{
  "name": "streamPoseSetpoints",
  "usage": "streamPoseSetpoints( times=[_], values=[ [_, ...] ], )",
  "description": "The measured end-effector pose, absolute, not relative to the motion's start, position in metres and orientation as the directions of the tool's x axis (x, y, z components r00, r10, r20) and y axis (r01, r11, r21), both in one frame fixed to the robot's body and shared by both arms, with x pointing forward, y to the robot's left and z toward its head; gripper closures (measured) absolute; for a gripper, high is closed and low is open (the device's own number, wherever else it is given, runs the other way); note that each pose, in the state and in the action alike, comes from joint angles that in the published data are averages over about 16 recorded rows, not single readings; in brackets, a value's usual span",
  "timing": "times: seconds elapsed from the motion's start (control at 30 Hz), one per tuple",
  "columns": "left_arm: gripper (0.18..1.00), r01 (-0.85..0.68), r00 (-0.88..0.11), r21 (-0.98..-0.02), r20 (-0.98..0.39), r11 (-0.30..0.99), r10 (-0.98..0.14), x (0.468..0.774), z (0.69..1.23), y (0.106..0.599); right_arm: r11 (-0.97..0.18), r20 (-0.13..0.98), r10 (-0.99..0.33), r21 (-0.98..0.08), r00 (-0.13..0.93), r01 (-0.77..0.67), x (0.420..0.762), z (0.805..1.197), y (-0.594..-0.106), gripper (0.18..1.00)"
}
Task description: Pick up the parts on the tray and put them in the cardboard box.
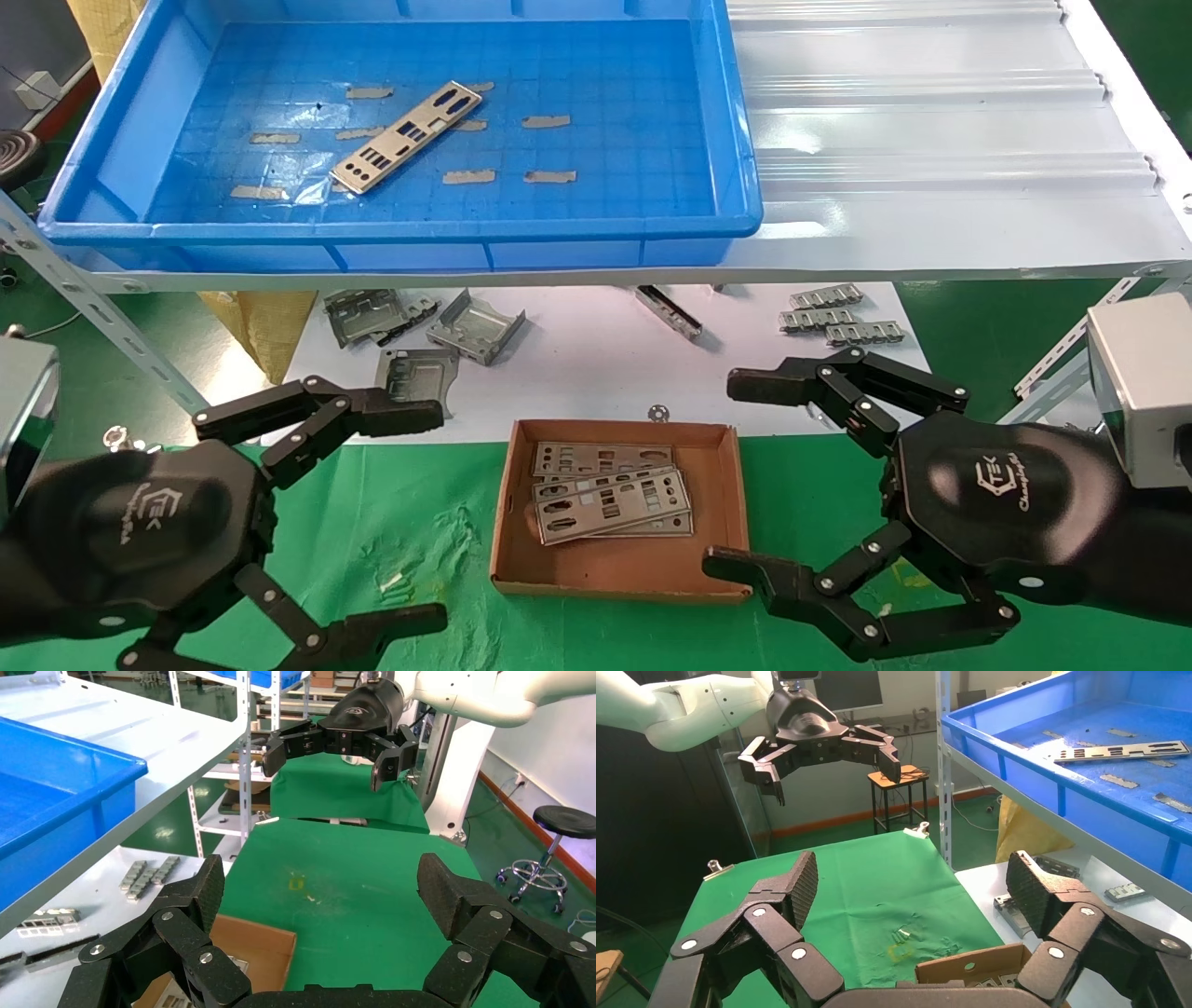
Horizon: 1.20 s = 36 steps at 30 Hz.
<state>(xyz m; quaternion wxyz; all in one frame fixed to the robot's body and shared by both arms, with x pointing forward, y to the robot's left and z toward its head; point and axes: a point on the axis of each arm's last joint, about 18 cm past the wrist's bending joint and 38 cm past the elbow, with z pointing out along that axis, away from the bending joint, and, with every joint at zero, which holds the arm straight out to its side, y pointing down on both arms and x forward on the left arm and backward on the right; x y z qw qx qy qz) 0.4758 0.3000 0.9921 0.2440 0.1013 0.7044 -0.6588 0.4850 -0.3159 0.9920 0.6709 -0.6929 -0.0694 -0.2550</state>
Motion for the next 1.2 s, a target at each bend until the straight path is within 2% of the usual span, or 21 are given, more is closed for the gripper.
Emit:
streamPoseSetpoints(
  times=[0.37, 0.57, 1.2],
  values=[
    [0.184, 0.464, -0.86, -0.879, -0.477, 0.111, -0.179, 0.4758, 0.9921, 0.3, -0.09, 0.446, -0.246, -0.894, 0.86, 0.438, 0.485, 0.992, -0.3159, 0.248],
    [0.184, 0.464, -0.86, -0.879, -0.477, 0.111, -0.179, 0.4758, 0.9921, 0.3, -0.09, 0.446, -0.246, -0.894, 0.86, 0.438, 0.485, 0.992, -0.3159, 0.329],
    [0.184, 0.464, -0.86, -0.879, -0.477, 0.111, -0.179, 0.4758, 0.9921, 0.3, -0.09, 0.446, -0.246, -0.894, 0.86, 0.438, 0.485, 0.992, -0.3159, 0.755]
  ],
)
